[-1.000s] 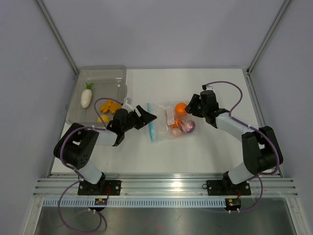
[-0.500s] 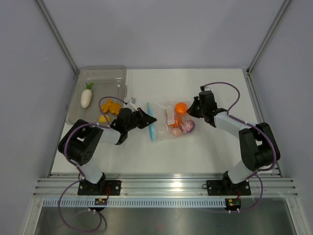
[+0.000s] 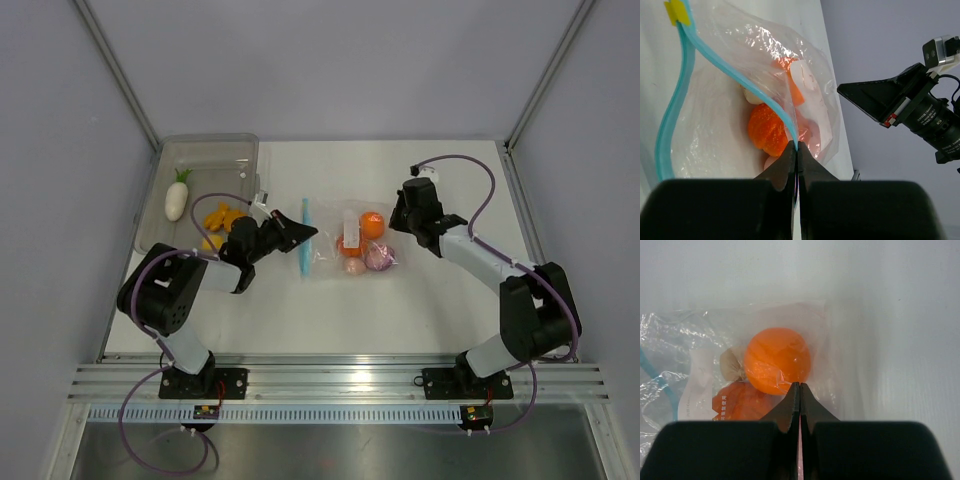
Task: Open the zip-top bag and remove the fake food
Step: Pick up the fake vegetable from the zipper food storage bag.
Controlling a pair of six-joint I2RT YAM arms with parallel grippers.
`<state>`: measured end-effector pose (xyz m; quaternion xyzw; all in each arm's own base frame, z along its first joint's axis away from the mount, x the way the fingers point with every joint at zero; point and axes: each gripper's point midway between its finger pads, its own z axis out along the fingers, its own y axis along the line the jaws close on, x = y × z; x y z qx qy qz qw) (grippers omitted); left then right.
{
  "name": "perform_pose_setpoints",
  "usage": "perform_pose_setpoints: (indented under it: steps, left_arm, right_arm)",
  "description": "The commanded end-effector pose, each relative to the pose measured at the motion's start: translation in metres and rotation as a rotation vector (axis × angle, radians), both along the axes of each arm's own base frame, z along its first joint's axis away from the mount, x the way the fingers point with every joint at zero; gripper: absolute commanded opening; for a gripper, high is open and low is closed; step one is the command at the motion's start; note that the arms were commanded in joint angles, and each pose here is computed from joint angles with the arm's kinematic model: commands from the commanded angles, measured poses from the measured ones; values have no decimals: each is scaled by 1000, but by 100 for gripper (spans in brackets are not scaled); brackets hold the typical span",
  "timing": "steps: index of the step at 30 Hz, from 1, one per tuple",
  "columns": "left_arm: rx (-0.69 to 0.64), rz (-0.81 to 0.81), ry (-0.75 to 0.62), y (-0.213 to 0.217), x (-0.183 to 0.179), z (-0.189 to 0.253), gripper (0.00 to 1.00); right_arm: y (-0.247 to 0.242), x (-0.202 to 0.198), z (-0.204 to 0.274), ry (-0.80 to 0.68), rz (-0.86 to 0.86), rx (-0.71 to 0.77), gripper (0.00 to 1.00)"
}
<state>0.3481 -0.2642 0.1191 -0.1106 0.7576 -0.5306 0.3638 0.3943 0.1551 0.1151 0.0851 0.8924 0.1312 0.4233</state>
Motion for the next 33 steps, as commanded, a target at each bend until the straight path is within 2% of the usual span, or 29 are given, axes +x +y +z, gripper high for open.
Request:
perform_pose_setpoints:
  steps: [1, 9, 10, 11, 13, 18, 25, 30, 33]
  left_arm:
    - [-95, -7, -89, 8, 4, 27, 0]
    - [-146, -24, -75, 9, 6, 21, 0]
    - [-145, -25, -70, 9, 7, 19, 0]
    - [-145, -30, -70, 8, 7, 19, 0]
    - [-141, -30, -72, 8, 7, 19, 0]
    - [-107, -23, -79, 10, 8, 19, 0]
    - [-76, -17, -75, 10, 12, 16, 0]
    - [-54, -15, -65, 11, 12, 11, 0]
    - [-47, -13, -63, 11, 13, 10, 0]
  right_arm:
    - [-13, 8, 48, -127, -55, -80, 0]
    - [-6, 3, 72, -197, -65, -188, 0]
    - [-4, 3, 70, -191, -64, -174, 4]
    - [-2, 1, 66, -183, -52, -169, 24]
    - [10, -5, 56, -138, 3, -125, 70]
    - [28, -19, 44, -80, 92, -48, 75]
    - [32, -24, 24, -22, 113, -24, 84]
    - [25, -18, 0, 55, 119, 67, 84]
    - [13, -10, -14, 75, 86, 67, 84]
